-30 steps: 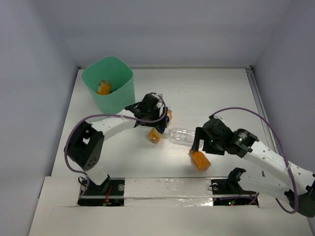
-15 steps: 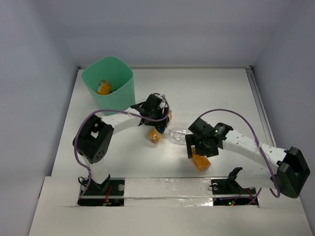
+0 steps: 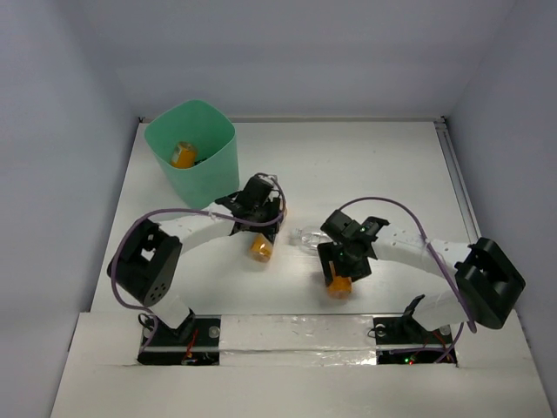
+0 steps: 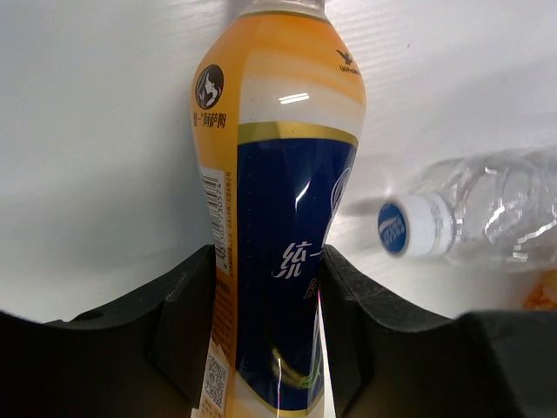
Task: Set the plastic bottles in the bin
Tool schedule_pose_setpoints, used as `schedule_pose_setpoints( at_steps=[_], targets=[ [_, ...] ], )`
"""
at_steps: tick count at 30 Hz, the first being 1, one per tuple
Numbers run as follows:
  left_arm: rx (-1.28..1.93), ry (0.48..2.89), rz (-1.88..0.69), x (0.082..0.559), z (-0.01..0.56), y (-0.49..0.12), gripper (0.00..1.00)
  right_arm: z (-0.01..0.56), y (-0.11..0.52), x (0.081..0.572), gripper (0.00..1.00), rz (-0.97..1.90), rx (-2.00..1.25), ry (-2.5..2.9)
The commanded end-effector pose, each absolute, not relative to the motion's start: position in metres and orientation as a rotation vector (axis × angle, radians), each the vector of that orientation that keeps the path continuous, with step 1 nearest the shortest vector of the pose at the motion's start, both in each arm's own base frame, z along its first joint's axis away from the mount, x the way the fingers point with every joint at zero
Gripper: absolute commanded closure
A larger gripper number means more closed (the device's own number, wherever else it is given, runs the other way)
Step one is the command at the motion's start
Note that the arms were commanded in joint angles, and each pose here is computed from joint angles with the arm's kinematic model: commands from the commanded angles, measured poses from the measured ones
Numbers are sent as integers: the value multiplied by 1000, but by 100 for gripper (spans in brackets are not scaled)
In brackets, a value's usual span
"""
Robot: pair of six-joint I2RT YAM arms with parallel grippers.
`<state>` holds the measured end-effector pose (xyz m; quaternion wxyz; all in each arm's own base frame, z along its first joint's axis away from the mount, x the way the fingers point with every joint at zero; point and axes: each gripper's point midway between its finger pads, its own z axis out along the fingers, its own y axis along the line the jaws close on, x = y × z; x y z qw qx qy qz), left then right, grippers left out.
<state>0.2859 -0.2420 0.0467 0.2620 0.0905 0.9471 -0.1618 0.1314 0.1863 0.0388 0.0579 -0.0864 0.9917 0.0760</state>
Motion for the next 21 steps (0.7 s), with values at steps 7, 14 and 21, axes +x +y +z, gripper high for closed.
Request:
schedule_pose_setpoints(
  at_steps=[7,14,21],
  targets=[
    [189,2297,-575,282,184,-231,71,42,201,132,44,365,-307,2952],
    [28,1979,-705,317,339,-187,71,86,215,130,48,545,-341,2829],
    [-135,1770,-520,385,430,-104,67,159,240,141,50,775,-362,2628]
  ],
)
